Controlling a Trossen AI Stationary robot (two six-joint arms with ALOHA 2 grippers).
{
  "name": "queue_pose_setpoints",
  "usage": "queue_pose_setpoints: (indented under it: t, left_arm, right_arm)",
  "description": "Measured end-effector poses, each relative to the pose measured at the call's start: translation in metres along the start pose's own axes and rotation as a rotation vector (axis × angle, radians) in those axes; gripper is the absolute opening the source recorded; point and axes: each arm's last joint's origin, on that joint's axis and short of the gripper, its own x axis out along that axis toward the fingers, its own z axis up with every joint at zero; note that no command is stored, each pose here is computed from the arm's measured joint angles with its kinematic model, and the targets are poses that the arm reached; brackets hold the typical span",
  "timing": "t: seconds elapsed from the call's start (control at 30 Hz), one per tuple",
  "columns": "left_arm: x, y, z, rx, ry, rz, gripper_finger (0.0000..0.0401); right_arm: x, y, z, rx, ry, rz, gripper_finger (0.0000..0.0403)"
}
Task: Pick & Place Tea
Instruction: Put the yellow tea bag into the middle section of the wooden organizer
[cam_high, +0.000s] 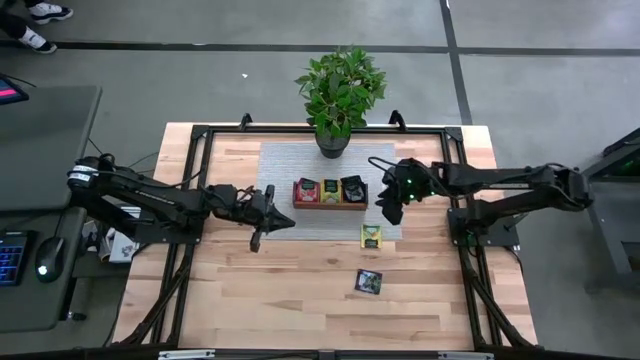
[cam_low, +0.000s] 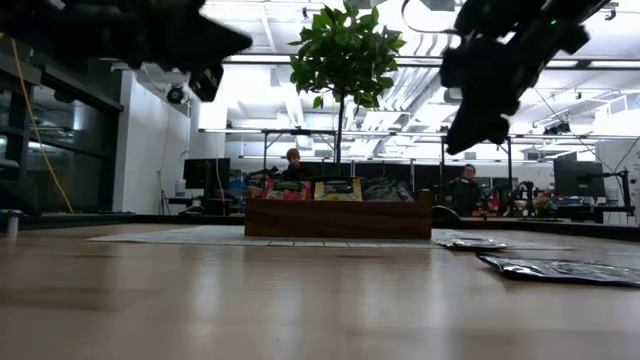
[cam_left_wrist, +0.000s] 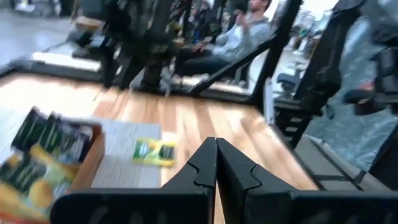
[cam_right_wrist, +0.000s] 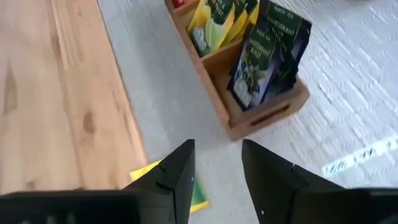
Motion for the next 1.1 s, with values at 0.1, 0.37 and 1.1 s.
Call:
queue_pose_setpoints:
  t: [0.1,0.37,1.1]
  left_arm:
    - [0.005,0.003,-0.009,-0.016,0.043,0.038,0.0001]
    - [0.024,0.01,-0.034,-0.133,0.11,0.08,0.0001]
    - [0.125,-0.011,-0.053,-0.186,0.207,0.03,0.0001]
  right_arm:
    - [-0.005,0.008,-0.007,0.009,0.028,-0.002,0.0114]
    - [-0.006,0.025,-0.022,-0.033,0.098,-0.017,0.0023]
    - [0.061,0.041,-0.047,-0.177,0.336,-0.031,0.0001]
